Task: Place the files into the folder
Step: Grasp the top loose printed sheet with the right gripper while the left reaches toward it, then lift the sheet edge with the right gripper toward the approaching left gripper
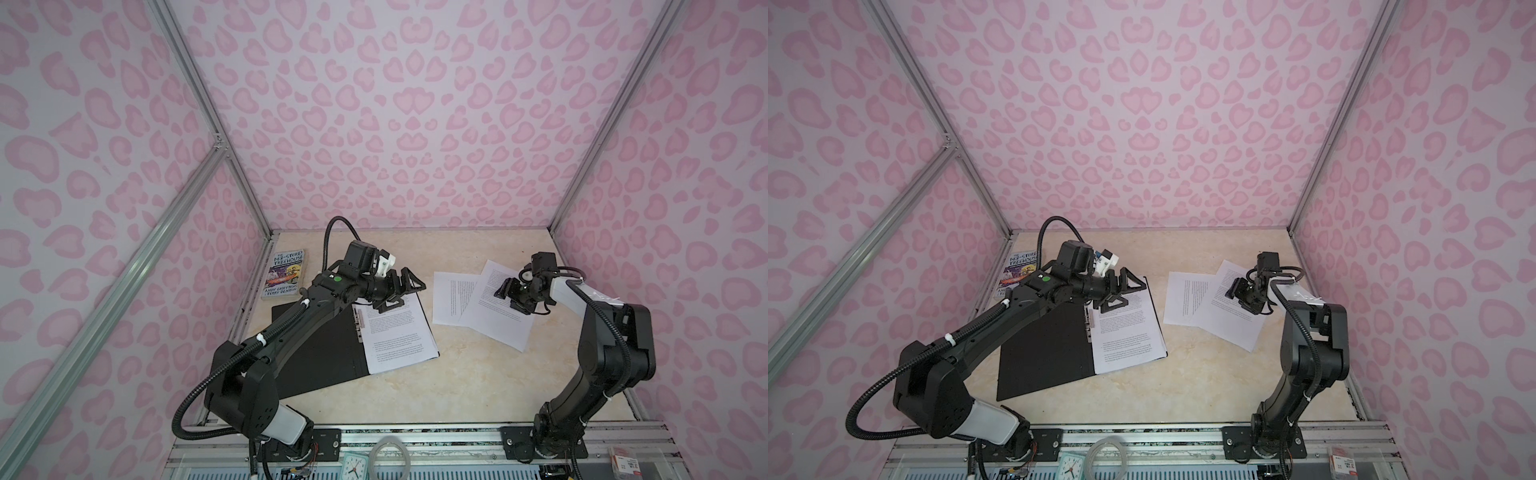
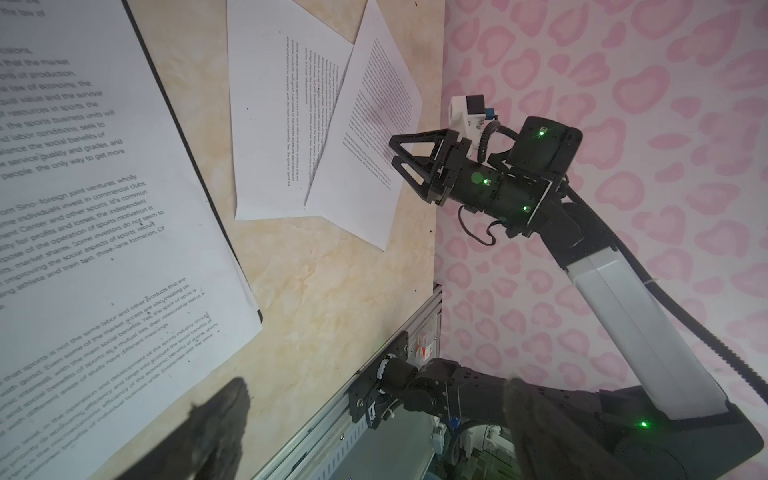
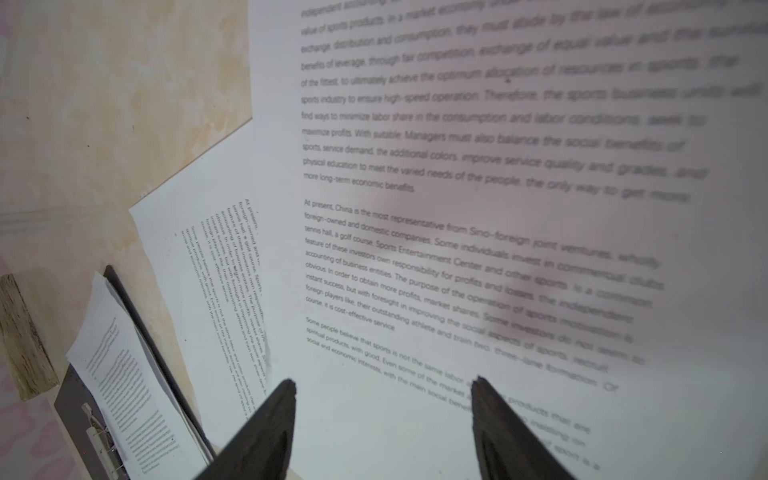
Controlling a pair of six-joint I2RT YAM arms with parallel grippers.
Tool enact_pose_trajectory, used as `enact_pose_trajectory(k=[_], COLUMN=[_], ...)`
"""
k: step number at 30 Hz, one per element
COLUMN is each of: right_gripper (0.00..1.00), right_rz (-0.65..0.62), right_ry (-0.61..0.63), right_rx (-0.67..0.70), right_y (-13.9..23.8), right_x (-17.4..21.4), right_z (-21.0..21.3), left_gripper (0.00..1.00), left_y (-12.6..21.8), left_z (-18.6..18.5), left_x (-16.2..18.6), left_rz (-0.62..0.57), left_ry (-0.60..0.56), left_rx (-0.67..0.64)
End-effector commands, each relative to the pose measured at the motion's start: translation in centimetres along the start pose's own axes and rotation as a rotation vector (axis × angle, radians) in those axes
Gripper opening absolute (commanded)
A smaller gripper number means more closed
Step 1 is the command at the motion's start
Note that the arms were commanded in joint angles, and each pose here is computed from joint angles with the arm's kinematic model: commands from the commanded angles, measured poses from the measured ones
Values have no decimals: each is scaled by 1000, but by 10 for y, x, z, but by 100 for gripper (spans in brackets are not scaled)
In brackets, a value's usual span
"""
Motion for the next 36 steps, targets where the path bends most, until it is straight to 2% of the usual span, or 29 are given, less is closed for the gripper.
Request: enact_pose_trajectory(k=[1,8,14,25,30,36], right_gripper=[67,68,68,67,67,68], right_rz=[-8,-14,47,117,144,163], right_ry=[-69,-199,-232,-231,-238,-237], right_rx=[18,93,58,65,45,30], right_y=[8,27,17,13,11,10], right_x=[4,22,35,53,60,64], right_z=[-13,-56,-58,-51,-50,-49], left_gripper=[96,93,91,88,89,89], left_y=[-12,-56,-101,-187,-213,-238], left_z=[-2,-8,-6,-11,-8,2], left_x=[6,16,14,-29,-46,-56], left_rz=[69,163,220,155,106,131], left_ry=[-49,-125,-145,-193,-217,-203], left_rx=[-12,-92,-136,-158,-164,-163])
Point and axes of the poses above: each gripper's point midway between its finger pads, its own y axis back along the fingers, its own z axis along the line the jaws close on, x = y × z, the point moved 9 cm from there along y, back along the fingers, and after that the axes turned 15 degrees about y, right-handed, at the moved point
